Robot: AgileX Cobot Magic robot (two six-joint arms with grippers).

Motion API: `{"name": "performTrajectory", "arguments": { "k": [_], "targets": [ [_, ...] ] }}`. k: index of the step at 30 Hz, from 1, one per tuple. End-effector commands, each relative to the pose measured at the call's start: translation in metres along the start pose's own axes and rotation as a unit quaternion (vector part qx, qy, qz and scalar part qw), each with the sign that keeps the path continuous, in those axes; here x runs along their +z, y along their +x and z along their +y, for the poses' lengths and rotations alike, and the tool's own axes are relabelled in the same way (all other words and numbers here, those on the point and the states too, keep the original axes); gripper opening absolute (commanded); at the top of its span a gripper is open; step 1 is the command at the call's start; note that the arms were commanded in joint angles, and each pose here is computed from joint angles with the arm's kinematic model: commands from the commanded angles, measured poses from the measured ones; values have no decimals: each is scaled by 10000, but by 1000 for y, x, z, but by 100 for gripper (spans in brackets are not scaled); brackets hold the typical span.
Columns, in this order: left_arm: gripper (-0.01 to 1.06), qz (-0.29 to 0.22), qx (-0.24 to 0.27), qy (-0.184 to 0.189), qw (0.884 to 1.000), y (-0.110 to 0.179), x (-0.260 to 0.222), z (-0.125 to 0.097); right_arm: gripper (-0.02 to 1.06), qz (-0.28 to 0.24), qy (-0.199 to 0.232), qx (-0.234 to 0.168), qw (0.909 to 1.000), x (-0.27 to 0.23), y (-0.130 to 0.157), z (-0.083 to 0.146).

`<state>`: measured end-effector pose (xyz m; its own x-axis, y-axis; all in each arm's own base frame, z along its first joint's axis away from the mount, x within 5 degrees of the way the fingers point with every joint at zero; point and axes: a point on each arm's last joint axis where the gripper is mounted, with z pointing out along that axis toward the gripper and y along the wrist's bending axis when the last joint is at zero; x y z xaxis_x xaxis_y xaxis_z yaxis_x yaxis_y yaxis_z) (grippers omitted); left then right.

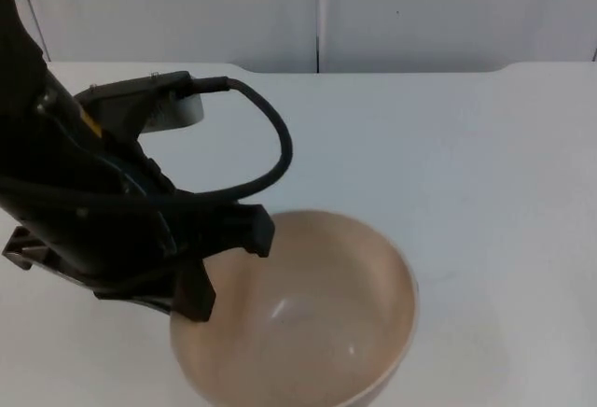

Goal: Pick up the bowl with the left hand and pour the coffee beans from the cup into the bowl with the right hand.

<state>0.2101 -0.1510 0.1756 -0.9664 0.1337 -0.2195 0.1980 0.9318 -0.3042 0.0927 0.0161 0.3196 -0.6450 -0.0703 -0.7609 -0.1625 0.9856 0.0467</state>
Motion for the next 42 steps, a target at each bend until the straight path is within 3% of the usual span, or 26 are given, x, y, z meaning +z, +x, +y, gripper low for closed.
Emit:
{"name": "performTrajectory", "arguments": {
  "k": [1,6,12,16,19,20,23,25,29,34,42],
  "targets": [
    [0,-41,-12,-141,9999,0,1,2,105,29,-130,-15,9999,11,-16,1],
    [0,-161,-346,-670,9970,-1,0,11,105,369,-636,23,9973,48,-72,6],
    [0,-179,-359,-723,9966,-2,0,12,105,537,-1074,181,9926,82,-119,10],
    [0,-189,-379,-745,9963,-2,0,13,105,692,-1282,14,9893,101,-146,25],
    [0,-202,-431,-766,9959,-2,0,13,105,931,-1477,-243,9843,121,-166,52],
    [0,-202,-431,-766,9959,-2,0,13,105,931,-1477,-243,9843,121,-166,52],
    [0,-206,-451,-774,9958,-2,-1,13,105,1358,-1498,-629,9773,147,-182,93],
    [0,-214,-474,-788,9955,-2,-1,14,105,1471,-1490,-772,9748,155,-184,106],
    [0,-241,-547,-902,9941,-2,-1,16,105,1905,-1667,-1159,9605,190,-188,163],
    [0,-242,-558,-902,9941,-2,-1,16,105,2048,-1681,-1201,9568,211,-188,191],
    [0,-239,-589,-909,9938,-2,-1,16,105,2327,-1295,-1053,9581,264,-170,237]
  ]
}}
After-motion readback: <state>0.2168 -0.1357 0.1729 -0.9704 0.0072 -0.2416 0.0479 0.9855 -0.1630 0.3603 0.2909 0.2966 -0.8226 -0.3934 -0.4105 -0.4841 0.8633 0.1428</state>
